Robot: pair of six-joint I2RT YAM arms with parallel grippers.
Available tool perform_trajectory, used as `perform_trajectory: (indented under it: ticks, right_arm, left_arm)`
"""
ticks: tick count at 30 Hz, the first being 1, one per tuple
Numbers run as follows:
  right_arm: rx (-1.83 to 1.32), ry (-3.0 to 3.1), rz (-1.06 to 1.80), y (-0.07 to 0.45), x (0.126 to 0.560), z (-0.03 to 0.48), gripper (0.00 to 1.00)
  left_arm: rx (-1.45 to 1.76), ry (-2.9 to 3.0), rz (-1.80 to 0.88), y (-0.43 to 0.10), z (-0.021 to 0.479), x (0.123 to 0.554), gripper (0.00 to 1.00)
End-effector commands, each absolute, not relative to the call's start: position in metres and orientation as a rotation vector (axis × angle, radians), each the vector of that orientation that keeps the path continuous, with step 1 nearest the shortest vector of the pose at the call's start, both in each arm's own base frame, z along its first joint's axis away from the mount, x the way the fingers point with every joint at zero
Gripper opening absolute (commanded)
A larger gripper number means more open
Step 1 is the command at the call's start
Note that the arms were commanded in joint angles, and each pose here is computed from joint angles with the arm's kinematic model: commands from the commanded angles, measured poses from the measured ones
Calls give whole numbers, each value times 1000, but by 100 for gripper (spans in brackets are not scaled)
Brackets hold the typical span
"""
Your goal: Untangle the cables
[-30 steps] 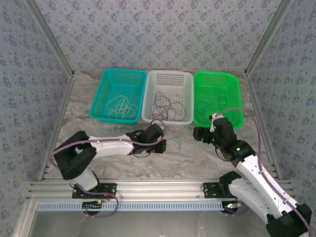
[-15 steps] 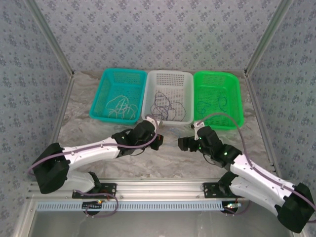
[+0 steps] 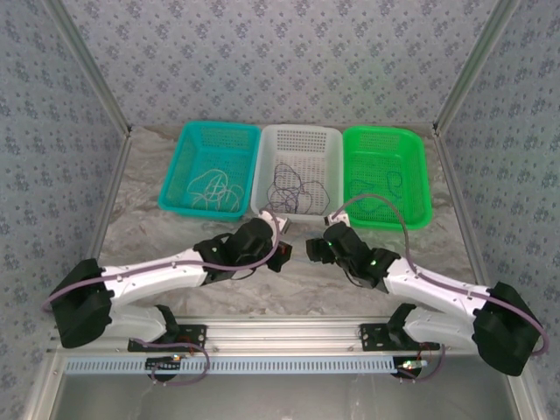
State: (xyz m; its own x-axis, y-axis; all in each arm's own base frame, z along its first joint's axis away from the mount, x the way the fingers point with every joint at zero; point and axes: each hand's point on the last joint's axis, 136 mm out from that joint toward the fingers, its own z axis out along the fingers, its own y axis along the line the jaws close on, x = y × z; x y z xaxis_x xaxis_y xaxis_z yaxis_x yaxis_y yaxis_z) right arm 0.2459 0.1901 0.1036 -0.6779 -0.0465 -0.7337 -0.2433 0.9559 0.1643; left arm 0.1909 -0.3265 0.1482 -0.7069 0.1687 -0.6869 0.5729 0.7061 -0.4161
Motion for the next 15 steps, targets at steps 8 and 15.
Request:
perform_trajectory:
  ticks: [8, 15]
  right_arm:
    - [31, 2288, 188, 155, 251, 102, 69]
    - [72, 2344, 145, 140, 239, 88, 66]
  left_arm:
    - [515, 2073, -913, -305, 197, 186, 0]
    - [481, 2017, -921, -296, 210, 187, 0]
